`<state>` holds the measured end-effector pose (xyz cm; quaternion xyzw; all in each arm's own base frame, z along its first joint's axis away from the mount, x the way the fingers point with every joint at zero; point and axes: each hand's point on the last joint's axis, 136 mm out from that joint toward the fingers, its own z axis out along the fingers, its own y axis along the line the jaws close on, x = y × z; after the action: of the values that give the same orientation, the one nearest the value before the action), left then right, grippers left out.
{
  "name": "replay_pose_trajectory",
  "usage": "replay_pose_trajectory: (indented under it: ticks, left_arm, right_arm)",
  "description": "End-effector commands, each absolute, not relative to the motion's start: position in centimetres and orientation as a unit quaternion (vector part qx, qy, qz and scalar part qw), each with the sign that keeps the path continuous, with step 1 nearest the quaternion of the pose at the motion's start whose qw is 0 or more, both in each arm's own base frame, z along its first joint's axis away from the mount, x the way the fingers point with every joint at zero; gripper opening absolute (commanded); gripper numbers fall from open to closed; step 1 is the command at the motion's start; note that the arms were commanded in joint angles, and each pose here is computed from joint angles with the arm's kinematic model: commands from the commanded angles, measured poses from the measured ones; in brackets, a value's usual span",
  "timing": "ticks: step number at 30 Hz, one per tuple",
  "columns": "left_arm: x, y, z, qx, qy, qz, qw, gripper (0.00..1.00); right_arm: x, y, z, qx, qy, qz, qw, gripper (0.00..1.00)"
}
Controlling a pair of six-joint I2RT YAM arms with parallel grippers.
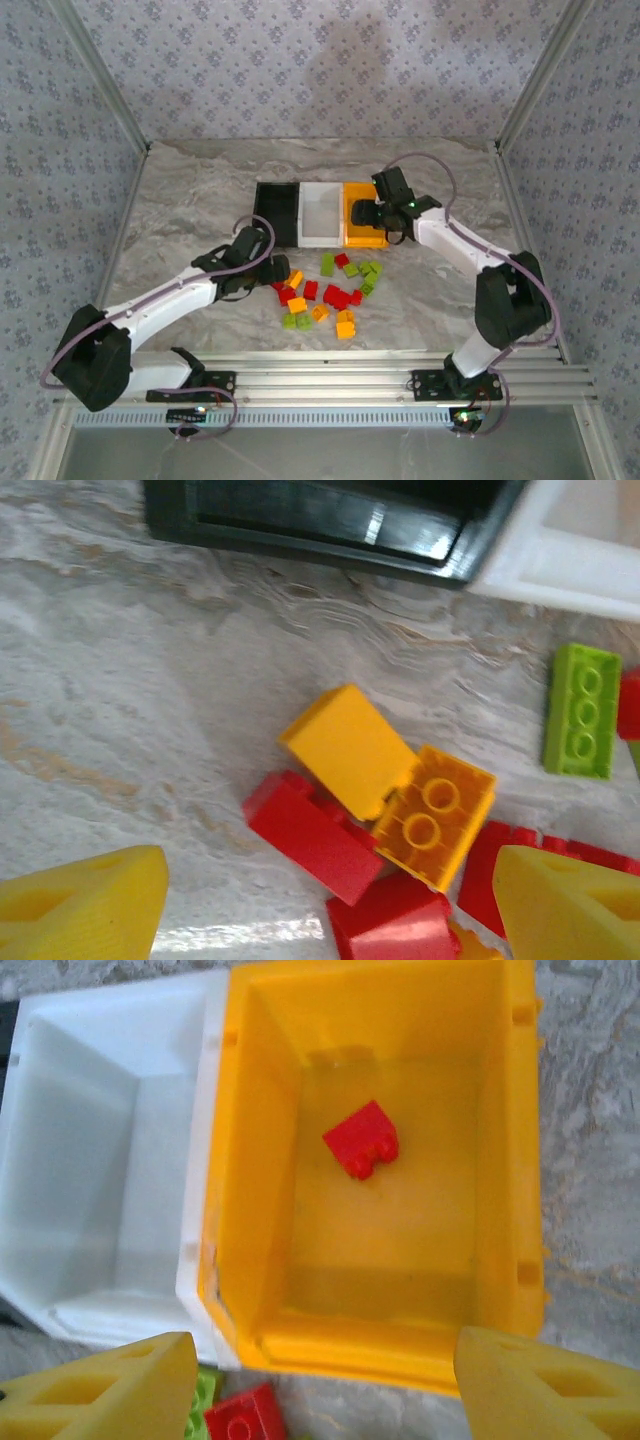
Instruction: Sort the legos into containers by color
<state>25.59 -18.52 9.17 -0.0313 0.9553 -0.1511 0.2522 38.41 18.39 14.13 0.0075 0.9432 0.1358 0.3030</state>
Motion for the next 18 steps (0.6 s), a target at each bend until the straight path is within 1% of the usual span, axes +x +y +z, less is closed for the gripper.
replay_pose_trajectory:
  ticks: [1, 5, 8, 13, 18]
  left_arm:
    - [24.2, -21.4, 10.2, 0.033, 0.953, -0.18, 0.243, 0.88]
    - [20.5, -23.4, 9.3, 0.096, 0.957, -0.178, 0.207, 0.9]
    - [18.4, -23.1, 8.4, 0.11, 0.963, -0.153, 0.193, 0.9]
    - [16.5, -21.7, 7.7, 0.101, 0.966, -0.15, 0.187, 0.78]
    - [15.5, -20.9, 6.2, 0.107, 0.972, -0.132, 0.159, 0.69]
  right_arm:
    - [36.5, 17.8, 13.2, 0.017, 0.946, 0.139, 0.291, 0.71]
    - [35.0, 17.1, 12.7, 0.019, 0.946, 0.143, 0.289, 0.71]
    - [34.4, 16.6, 12.4, 0.021, 0.947, 0.139, 0.29, 0.71]
    - [34.0, 16.4, 12.3, 0.022, 0.946, 0.14, 0.292, 0.71]
    - [34.0, 15.9, 12.6, 0.027, 0.944, 0.137, 0.298, 0.71]
